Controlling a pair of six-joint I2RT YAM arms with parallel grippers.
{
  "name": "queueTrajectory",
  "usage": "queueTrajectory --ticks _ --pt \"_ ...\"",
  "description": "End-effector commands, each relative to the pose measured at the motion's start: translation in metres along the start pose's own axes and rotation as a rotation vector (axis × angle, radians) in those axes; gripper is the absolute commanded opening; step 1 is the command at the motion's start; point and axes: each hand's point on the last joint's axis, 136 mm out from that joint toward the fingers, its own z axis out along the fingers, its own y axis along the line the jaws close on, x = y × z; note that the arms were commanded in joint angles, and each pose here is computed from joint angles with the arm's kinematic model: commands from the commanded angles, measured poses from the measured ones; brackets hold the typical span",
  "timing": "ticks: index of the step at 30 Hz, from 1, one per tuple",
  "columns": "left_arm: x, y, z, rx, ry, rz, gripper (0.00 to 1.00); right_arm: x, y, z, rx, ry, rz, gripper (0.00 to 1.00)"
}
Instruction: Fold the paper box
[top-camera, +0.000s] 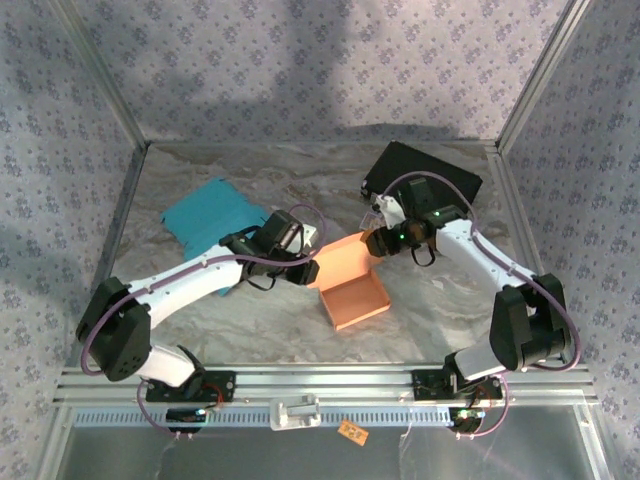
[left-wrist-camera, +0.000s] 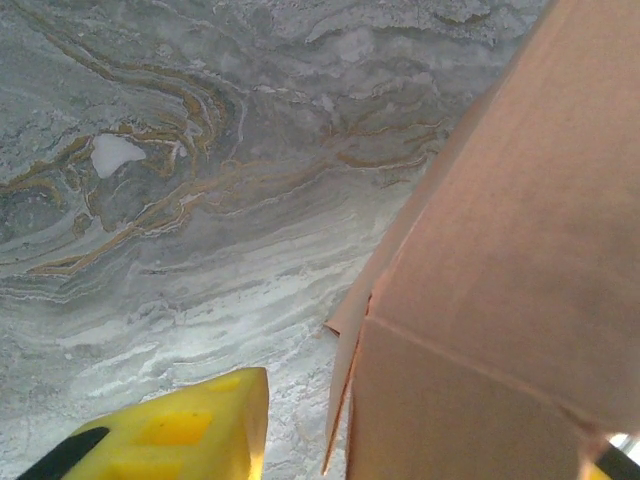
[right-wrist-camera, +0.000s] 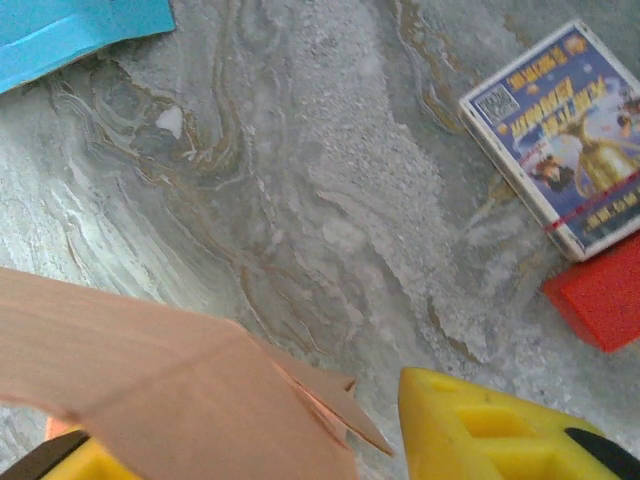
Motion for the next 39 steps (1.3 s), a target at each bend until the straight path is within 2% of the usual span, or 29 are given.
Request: queueTrajectory --ticks 1,11,18,29,39 --pt "-0.006 -0.004 -0.003 -0.007 -0.004 -0.008 0.34 -0.005 -0.004 -0.001 0.041 0.007 -0.034 0.39" --pt "-0.009 -0.002 0.005 -0.031 0.005 -0.038 0.19 0.003 -0.002 -0.002 0.087 0.044 -0.03 0.17" --pt "-0.011 0.01 0.007 -0.114 0.012 -0.048 0.06 0.001 0.004 -0.008 0.123 0.019 -0.042 0.01" --pt "-0.046 0.015 0.0 -0.197 -0.066 -0.084 0.0 -0.022 0.016 -0.026 0.223 -0.142 0.032 0.0" --pt "-0.083 0.042 -0.005 -0.217 -0.17 -0.164 0.0 -0.055 0.017 -0.004 0.264 -0.288 0.14 0.0"
